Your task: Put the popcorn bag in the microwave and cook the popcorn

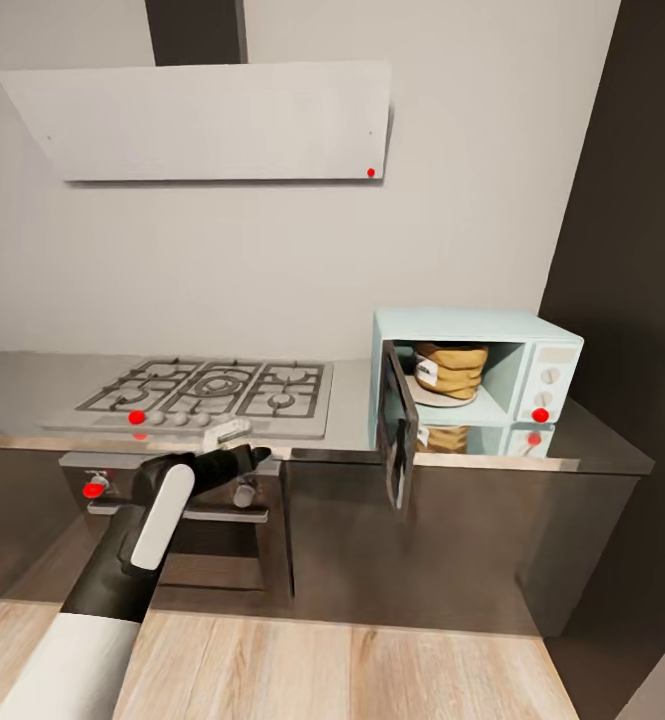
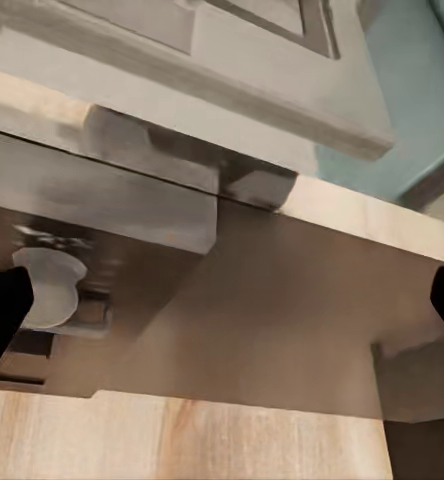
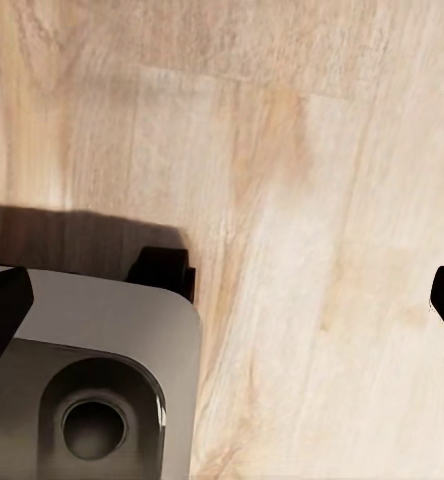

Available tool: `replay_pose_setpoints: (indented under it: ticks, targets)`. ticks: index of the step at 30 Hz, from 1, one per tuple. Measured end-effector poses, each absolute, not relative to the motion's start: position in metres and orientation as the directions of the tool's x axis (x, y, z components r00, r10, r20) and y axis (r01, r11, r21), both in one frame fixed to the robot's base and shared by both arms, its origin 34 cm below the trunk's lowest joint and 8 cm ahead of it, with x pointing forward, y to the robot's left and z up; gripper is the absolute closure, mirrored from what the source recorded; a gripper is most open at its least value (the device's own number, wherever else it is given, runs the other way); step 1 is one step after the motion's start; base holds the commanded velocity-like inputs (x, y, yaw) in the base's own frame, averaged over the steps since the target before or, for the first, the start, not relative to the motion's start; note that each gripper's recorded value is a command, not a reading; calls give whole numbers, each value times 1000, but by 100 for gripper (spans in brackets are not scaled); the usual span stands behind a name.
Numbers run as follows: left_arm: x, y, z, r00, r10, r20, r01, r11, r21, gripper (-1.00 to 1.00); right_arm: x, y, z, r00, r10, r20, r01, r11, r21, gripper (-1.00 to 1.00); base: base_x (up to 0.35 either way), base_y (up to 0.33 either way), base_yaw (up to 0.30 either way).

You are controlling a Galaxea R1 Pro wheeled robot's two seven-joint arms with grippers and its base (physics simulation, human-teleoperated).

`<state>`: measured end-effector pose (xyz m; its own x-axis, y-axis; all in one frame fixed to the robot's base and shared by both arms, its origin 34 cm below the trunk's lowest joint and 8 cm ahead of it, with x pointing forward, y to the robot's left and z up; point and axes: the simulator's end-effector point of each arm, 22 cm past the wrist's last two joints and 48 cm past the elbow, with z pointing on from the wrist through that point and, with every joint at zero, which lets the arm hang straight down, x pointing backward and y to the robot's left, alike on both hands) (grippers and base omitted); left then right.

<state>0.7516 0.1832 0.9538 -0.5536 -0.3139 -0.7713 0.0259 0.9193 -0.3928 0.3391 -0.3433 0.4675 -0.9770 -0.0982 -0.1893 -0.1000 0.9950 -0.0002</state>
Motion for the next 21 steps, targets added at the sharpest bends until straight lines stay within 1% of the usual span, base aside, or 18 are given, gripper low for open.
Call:
replay_pose_setpoints:
  ticks: [3,6,10,14,16,17,21]
  targets:
    - [752,182,954,-554,-316,-770,26,918,-396,-100,339,-343,467,-977,-98,-189,-100,995,-1,-100,248,0,0]
    - [752,179,954,-553,-322,-769,30,914,-404,-100,339,-343,467,-977,-97,-190,-98,995,-2,-100,57,0,-110]
    - [751,165,957,-557,-327,-764,52,904,-425,-100,340,-342,467,-977,-97,-191,-98,995,-2,-100,8,0,-247]
    - [746,129,961,-574,-329,-750,96,883,-460,-100,341,-342,468,-976,-96,-193,-98,995,-2,-100,1,0,-271]
    - [741,106,964,-582,-306,-753,139,875,-463,-100,341,-342,468,-976,-96,-194,-98,995,-3,-100,0,0,-274]
    - [736,85,968,-587,-280,-760,188,865,-465,-100,341,-342,468,-976,-96,-194,-98,995,-3,-100,0,0,-275]
    - [731,68,971,-587,-252,-769,232,858,-459,-100,342,-342,468,-976,-96,-196,-98,995,-3,-100,0,0,-275]
